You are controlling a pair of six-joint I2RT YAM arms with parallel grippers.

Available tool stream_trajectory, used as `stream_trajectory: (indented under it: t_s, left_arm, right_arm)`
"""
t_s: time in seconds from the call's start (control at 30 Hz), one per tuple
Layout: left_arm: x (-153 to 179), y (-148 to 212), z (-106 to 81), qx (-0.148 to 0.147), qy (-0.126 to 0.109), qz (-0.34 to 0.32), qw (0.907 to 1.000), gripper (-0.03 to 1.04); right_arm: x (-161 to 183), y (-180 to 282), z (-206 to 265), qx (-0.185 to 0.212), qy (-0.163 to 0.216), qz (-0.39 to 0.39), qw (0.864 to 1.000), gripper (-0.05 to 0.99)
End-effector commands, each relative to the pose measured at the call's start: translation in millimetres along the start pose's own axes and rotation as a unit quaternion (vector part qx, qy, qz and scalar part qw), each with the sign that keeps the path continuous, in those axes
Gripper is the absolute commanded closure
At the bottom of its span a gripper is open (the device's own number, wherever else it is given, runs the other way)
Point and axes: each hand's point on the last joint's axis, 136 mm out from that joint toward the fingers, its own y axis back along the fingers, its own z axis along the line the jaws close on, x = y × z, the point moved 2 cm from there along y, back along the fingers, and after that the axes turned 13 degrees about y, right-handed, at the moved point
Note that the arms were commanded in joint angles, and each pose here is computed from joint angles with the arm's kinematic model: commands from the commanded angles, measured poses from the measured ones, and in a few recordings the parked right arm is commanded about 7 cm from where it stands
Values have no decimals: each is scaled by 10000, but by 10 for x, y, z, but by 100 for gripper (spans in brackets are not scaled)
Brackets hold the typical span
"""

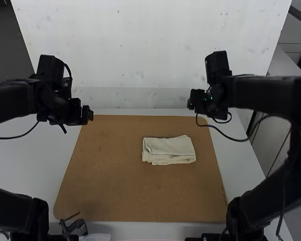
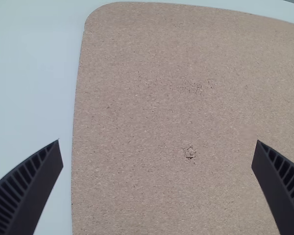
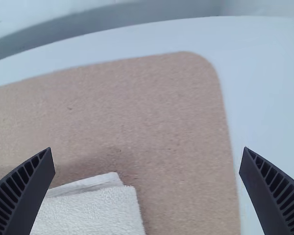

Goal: Fold the towel.

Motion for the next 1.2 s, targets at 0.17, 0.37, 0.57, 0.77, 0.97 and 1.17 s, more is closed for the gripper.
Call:
stream_trajectory:
  t_s: [0.17, 0.37, 0.57, 0.77, 0.97, 1.17]
  left_arm:
    - [-93, 241, -107, 285, -151, -533, 9981, 0]
    - [-111, 401, -129, 413, -172, -852, 9954, 0]
    - [-63, 490, -107, 512, -240, -1181, 9914, 0]
    - [-20, 613, -105, 688, -268, -1650, 9835, 0]
    - [62, 710, -55, 741, -266, -1997, 9767, 0]
    - [46, 910, 20, 663, -202, -2558, 9642, 0]
  right_arm:
    - [-52, 692, -354, 199, -2, -1411, 9898, -4]
    - [4, 1139, -385, 233, -94, -2340, 9719, -4]
    - [168, 1356, -508, 514, -169, -2902, 9554, -3]
    - [274, 1462, -500, 544, -153, -3343, 9408, -3]
    - [296, 1507, -571, 715, -161, -3444, 9360, -3]
    - [313, 1559, -579, 764, -153, -3638, 9282, -3]
